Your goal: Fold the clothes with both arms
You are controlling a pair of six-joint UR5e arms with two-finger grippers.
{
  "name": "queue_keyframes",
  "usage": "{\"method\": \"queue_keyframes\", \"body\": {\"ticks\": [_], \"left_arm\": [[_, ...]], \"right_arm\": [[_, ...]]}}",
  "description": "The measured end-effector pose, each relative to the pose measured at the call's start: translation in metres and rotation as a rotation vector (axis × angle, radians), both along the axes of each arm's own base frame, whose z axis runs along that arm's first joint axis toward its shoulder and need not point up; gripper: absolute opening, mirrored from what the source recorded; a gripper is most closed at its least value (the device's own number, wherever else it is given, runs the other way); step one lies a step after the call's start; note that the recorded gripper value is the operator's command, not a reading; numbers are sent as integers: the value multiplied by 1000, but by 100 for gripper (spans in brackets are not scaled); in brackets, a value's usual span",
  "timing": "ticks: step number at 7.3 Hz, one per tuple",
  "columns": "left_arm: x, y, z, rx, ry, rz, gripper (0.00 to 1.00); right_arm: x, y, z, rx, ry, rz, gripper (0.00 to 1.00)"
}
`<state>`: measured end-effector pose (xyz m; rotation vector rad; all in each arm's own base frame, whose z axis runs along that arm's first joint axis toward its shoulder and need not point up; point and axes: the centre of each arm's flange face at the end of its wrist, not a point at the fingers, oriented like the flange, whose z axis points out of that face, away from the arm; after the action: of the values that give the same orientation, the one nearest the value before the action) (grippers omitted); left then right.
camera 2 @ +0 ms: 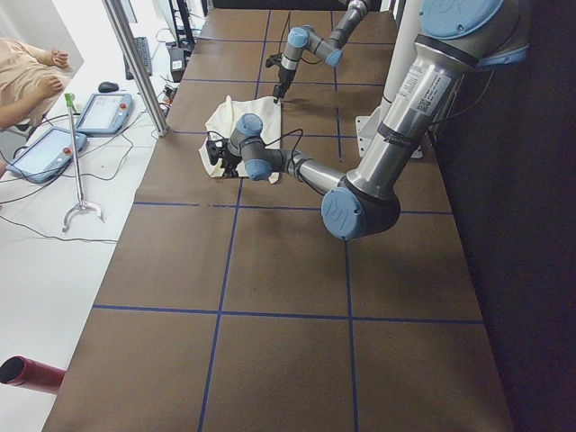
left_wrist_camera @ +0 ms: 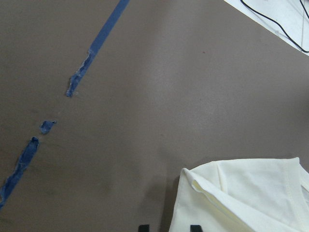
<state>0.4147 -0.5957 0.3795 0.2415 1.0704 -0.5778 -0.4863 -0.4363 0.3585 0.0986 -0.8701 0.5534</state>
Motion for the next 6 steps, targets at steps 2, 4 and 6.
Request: {"method": "queue_keyframes", "body": {"ticks": [2, 4, 6], "left_arm": [[0, 0, 0, 0, -1, 0, 40], [-1, 1, 4, -3, -4, 0, 40], [0, 1, 6, -6, -7, 0, 41]], "right_arm": [[-4, 4, -1, 2, -1, -5, 0], [0, 7, -7, 9, -14, -9, 0], [25, 23, -23, 28, -58, -20, 0]]}}
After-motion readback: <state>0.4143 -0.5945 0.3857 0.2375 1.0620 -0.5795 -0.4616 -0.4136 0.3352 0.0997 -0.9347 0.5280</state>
